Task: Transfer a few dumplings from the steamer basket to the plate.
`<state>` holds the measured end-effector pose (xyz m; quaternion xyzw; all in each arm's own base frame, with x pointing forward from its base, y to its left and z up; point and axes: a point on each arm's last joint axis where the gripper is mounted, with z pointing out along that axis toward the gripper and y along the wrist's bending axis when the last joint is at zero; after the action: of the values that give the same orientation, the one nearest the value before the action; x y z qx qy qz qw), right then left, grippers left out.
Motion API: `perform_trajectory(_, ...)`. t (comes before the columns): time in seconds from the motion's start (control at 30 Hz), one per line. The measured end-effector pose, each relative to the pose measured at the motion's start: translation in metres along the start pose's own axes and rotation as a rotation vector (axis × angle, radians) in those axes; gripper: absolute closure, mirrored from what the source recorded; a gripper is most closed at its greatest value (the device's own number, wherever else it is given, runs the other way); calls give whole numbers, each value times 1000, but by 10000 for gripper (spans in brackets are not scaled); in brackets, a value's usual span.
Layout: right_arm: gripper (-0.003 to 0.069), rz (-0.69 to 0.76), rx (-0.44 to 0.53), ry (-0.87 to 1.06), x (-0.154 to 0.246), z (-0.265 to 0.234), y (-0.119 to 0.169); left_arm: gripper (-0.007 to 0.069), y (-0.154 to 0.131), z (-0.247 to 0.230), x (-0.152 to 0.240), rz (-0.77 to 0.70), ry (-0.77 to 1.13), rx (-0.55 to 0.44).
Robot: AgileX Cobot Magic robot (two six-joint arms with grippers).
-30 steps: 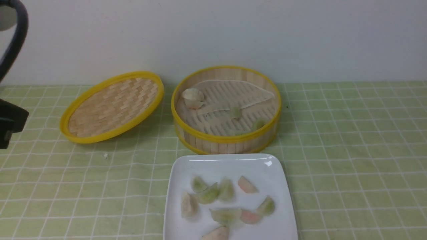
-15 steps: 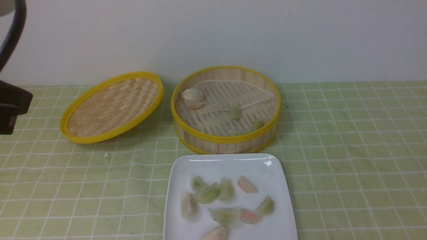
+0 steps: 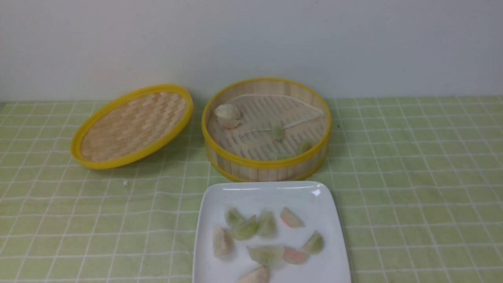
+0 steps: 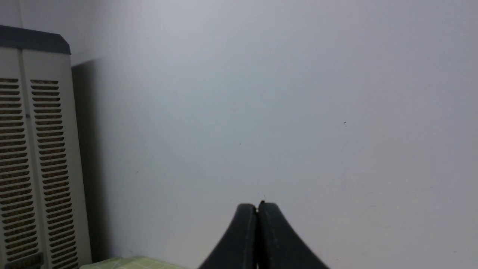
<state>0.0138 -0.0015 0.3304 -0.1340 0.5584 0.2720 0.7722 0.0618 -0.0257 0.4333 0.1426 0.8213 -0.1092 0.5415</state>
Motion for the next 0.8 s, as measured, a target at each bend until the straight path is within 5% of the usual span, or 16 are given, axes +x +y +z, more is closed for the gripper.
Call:
perform_trajectory(0.37,673,7,0,1,0,0,0,631,-3,-31,53,-63,-222,5)
perform_trajectory(0.8,673,9,0,1,0,0,0,631,-1,-31,57,-47,-222,-18)
